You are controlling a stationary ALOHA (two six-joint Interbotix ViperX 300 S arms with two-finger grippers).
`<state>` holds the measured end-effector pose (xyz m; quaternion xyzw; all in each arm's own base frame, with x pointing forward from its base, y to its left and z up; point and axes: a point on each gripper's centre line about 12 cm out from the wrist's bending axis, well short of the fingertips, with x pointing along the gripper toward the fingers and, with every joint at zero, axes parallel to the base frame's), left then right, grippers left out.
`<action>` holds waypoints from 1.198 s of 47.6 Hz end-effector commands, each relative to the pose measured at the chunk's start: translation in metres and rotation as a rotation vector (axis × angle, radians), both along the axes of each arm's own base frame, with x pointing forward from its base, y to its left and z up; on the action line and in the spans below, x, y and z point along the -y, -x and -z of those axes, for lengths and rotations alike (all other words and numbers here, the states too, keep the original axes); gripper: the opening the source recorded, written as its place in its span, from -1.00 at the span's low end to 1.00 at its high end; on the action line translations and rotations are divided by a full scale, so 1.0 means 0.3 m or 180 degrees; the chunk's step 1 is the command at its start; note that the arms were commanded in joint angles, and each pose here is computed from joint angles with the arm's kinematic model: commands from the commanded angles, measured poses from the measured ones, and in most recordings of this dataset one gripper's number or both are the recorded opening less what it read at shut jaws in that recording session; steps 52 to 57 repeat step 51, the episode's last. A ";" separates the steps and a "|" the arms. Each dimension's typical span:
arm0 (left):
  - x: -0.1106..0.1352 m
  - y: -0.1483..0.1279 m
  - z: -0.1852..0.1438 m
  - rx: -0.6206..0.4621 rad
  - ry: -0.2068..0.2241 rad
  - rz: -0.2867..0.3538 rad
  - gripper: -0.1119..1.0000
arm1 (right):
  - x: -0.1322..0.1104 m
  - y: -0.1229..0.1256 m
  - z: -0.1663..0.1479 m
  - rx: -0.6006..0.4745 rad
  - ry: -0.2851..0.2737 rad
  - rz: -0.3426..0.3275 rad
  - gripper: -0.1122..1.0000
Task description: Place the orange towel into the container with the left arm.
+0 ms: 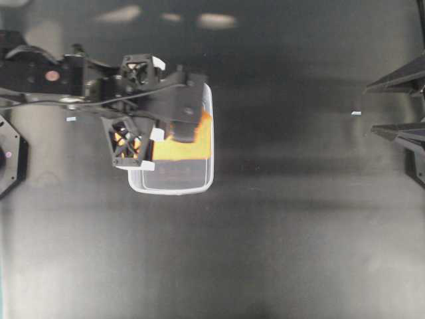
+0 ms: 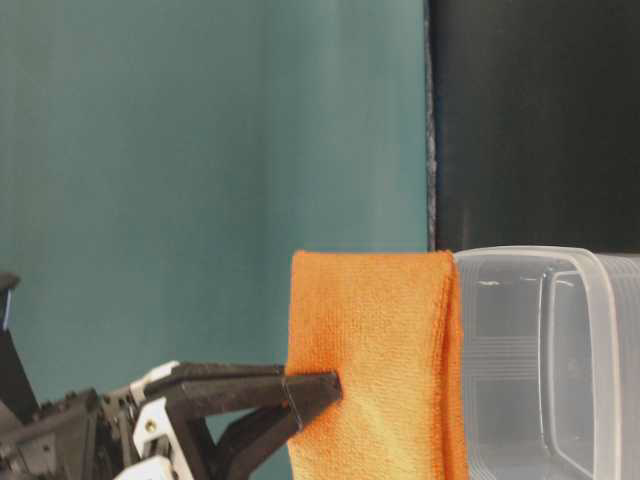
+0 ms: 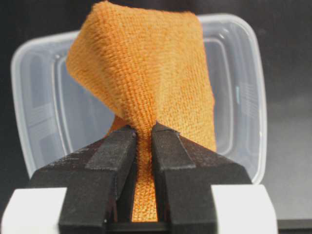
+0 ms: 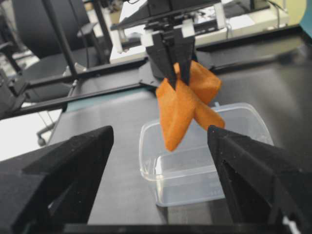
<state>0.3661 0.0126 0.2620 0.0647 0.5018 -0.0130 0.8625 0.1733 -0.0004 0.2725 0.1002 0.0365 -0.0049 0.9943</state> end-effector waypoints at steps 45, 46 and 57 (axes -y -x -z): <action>-0.023 0.025 -0.072 0.0744 0.0008 -0.0088 0.76 | -0.001 -0.005 -0.001 0.0010 -0.0005 -0.0004 0.56; -0.021 0.033 -0.083 0.0773 0.0008 -0.0083 0.76 | -0.001 -0.006 0.000 0.0005 -0.0005 -0.0004 0.56; -0.012 0.083 -0.167 0.1047 0.0002 -0.0062 0.76 | -0.001 -0.006 0.000 0.0005 -0.0005 -0.0004 0.56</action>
